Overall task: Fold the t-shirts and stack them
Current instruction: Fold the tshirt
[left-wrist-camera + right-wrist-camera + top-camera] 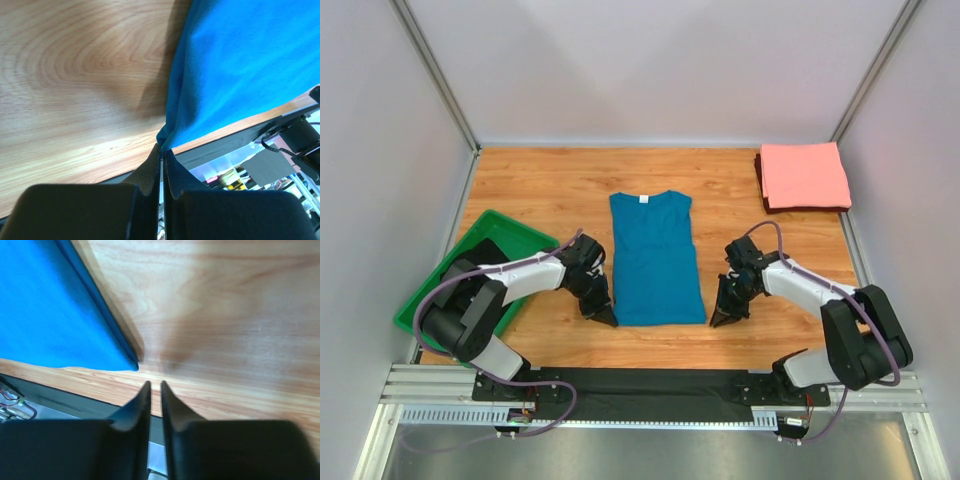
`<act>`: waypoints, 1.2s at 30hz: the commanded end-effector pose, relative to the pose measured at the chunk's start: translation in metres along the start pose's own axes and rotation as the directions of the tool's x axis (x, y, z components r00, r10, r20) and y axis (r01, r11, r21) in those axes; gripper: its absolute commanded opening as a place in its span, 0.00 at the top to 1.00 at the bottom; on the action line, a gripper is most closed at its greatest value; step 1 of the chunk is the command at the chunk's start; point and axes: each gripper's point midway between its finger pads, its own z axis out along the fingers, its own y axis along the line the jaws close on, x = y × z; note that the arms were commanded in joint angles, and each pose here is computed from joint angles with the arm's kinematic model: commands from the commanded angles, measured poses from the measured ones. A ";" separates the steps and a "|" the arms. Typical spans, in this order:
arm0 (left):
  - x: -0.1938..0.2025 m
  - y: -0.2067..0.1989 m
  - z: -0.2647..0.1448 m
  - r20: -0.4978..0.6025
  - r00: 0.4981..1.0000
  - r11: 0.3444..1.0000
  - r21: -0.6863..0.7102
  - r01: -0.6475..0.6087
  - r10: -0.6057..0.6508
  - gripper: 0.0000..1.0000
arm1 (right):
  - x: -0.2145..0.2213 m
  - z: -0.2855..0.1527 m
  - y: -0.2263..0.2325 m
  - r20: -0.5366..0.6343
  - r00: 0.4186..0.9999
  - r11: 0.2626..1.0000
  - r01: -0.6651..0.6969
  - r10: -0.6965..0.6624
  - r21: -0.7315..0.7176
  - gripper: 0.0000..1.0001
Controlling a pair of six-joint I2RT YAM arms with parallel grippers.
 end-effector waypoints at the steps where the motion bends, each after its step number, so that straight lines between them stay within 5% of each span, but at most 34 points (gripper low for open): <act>1: 0.005 0.004 0.002 -0.013 1.000 1.000 -0.007 0.010 -0.010 1.00 | -0.001 -0.005 0.002 0.041 0.999 1.000 0.005 -0.004 -0.020 0.81; 2: 0.006 0.005 0.004 -0.017 1.000 1.000 -0.007 0.011 -0.011 1.00 | 0.000 -0.006 0.007 0.048 0.999 0.999 0.001 0.001 -0.051 0.71; 4: 0.008 0.007 0.006 -0.024 1.000 1.000 -0.013 0.011 -0.011 1.00 | -0.006 -0.007 0.016 0.075 0.997 0.996 0.004 0.003 -0.090 0.66; 13: 0.009 0.009 0.010 -0.036 0.999 1.000 -0.025 0.008 -0.009 1.00 | -0.020 0.015 0.027 0.046 0.999 0.991 0.007 -0.001 -0.131 0.64; 22: 0.009 0.011 0.013 -0.044 0.999 0.999 -0.031 0.005 -0.007 1.00 | -0.009 0.025 0.017 0.025 1.000 0.995 0.007 -0.004 -0.098 0.71; 28: 0.011 0.012 0.011 -0.050 0.999 0.999 -0.040 0.004 -0.007 1.00 | -0.006 0.022 0.007 0.018 1.000 0.999 0.018 -0.018 -0.049 1.00; 36: 0.023 -0.004 -0.024 0.008 1.000 1.000 0.012 0.021 -0.022 1.00 | 0.000 -0.020 0.012 0.072 0.994 0.997 0.077 -0.077 0.001 1.00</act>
